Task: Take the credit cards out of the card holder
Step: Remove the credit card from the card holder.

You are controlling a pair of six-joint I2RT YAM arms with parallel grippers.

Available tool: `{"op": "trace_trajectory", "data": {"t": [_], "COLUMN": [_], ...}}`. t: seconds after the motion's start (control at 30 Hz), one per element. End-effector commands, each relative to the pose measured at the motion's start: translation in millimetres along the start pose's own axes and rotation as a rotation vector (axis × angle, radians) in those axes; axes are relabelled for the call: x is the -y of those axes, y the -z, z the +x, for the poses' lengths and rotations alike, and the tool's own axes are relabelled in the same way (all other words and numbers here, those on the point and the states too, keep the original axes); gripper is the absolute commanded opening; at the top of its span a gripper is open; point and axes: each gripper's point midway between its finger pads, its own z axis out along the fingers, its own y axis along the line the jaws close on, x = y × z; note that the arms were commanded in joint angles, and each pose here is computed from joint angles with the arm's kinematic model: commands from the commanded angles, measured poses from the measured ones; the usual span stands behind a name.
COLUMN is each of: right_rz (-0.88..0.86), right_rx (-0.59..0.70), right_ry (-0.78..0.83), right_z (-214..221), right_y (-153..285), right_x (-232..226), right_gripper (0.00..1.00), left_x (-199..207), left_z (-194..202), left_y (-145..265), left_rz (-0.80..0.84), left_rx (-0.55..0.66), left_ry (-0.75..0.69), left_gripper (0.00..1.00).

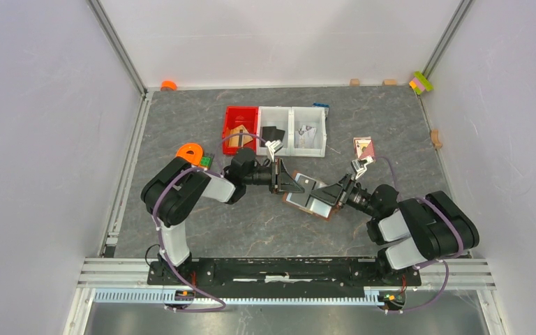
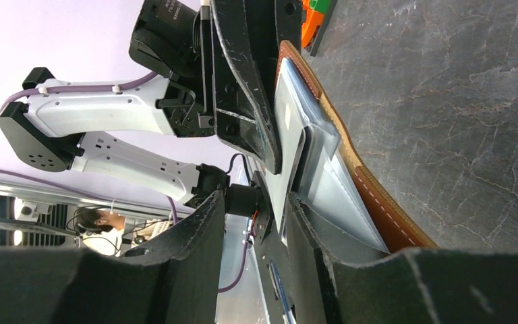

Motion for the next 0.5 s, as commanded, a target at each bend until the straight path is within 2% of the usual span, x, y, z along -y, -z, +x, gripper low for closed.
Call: {"op": "trace_trajectory", "data": {"t": [0.0, 0.07, 0.13, 0.2, 0.47], "right_rz": [-0.357, -0.356, -0.35, -0.342, -0.316], "right_rx": [0.118, 0.119, 0.117, 0.114, 0.107], "right_ry": [0.397, 0.392, 0.382, 0.37, 0.333], "right_z": [-18, -20, -20, -21, -24], "right_y": [10, 9, 8, 7, 2], "right_x": [-91, -90, -88, -85, -77], "right_gripper": [0.43, 0.43, 0.43, 0.43, 0.45], "left_x": [12, 14, 17, 22, 49], "left_z": [3, 4, 5, 4, 0], "left_y": [-10, -11, -12, -11, -5], "left_rz": [0.038, 0.042, 0.051, 0.071, 0.162], "left_rx": [-0.026, -0.03, -0.034, -0.032, -0.009], "left_ry": [-0.018, -0.021, -0.024, -0.028, -0.059], "left_gripper": [0.27, 0.24, 0.13, 0.06, 0.05]}}
